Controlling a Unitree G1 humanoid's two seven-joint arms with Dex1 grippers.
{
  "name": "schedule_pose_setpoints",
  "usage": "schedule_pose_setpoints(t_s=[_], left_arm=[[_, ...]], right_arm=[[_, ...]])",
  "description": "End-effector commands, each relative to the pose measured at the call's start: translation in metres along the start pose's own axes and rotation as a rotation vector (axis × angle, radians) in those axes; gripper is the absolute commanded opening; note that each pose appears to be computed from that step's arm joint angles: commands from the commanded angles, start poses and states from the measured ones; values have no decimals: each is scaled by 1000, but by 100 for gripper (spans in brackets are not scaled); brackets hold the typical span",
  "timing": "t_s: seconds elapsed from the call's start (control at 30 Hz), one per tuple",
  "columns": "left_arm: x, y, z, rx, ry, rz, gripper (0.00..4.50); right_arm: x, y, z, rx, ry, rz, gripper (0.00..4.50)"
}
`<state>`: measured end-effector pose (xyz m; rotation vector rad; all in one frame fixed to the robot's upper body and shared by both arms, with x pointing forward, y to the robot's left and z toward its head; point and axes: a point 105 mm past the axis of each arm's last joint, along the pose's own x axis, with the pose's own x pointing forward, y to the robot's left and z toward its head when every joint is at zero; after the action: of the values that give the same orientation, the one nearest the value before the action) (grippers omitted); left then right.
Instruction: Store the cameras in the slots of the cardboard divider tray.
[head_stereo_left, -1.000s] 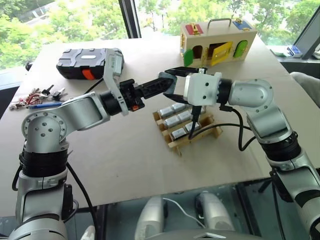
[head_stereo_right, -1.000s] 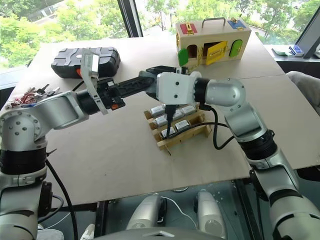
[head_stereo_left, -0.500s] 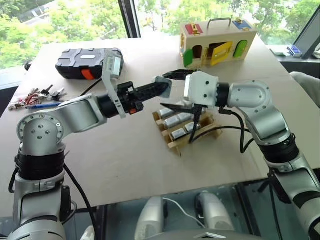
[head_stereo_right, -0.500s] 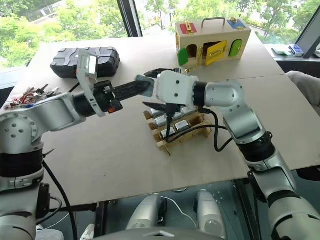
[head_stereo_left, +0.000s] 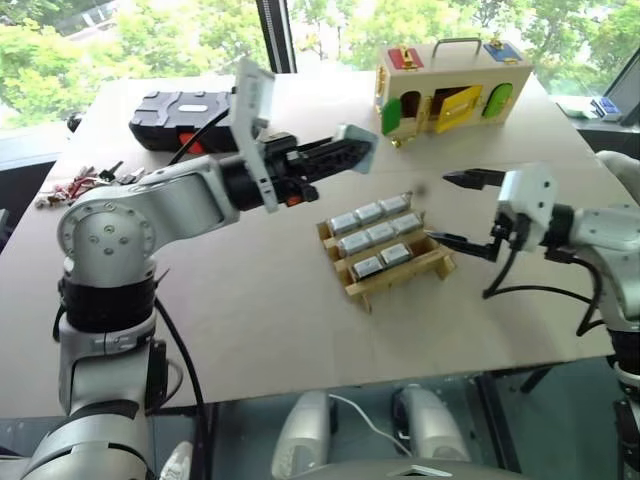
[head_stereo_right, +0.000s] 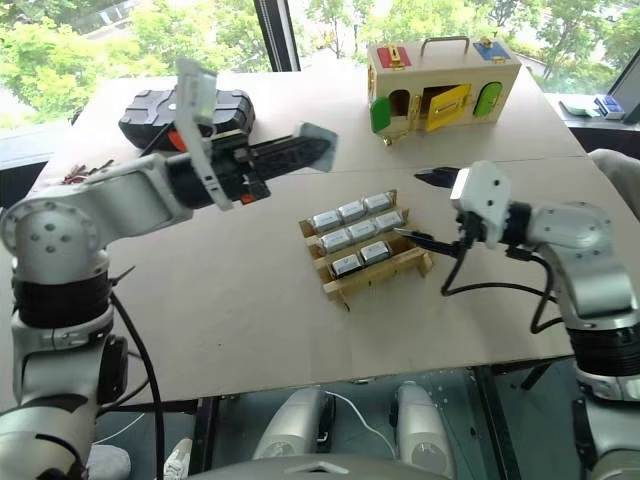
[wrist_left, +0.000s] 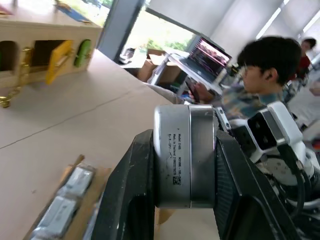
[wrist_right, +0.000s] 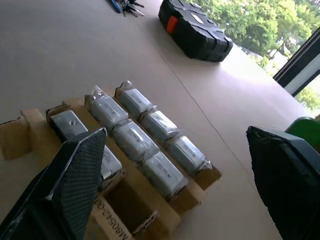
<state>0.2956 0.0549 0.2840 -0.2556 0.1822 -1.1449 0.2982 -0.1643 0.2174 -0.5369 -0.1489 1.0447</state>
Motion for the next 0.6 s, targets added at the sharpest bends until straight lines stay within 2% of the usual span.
schedule_pose_setpoints(t_s=[0.03, 0.17, 0.23, 0.43, 0.6], left_arm=[[25, 0, -13, -111, 57, -45, 85], [53, -2, -36, -66, 186, -53, 85], [63, 5, -37, 4, 228, 3, 85], [78, 12, -32, 42, 313, -55, 85], [90, 17, -53, 112, 389, -48, 85]], right_arm=[[-26, -3, 12, -2, -17, -42, 450], [-36, 8, 20, -6, -19, -35, 450], [-37, 11, 26, -16, -39, -38, 450], [-40, 15, 32, -76, -30, -41, 450], [-41, 10, 28, -163, 2, -66, 450]])
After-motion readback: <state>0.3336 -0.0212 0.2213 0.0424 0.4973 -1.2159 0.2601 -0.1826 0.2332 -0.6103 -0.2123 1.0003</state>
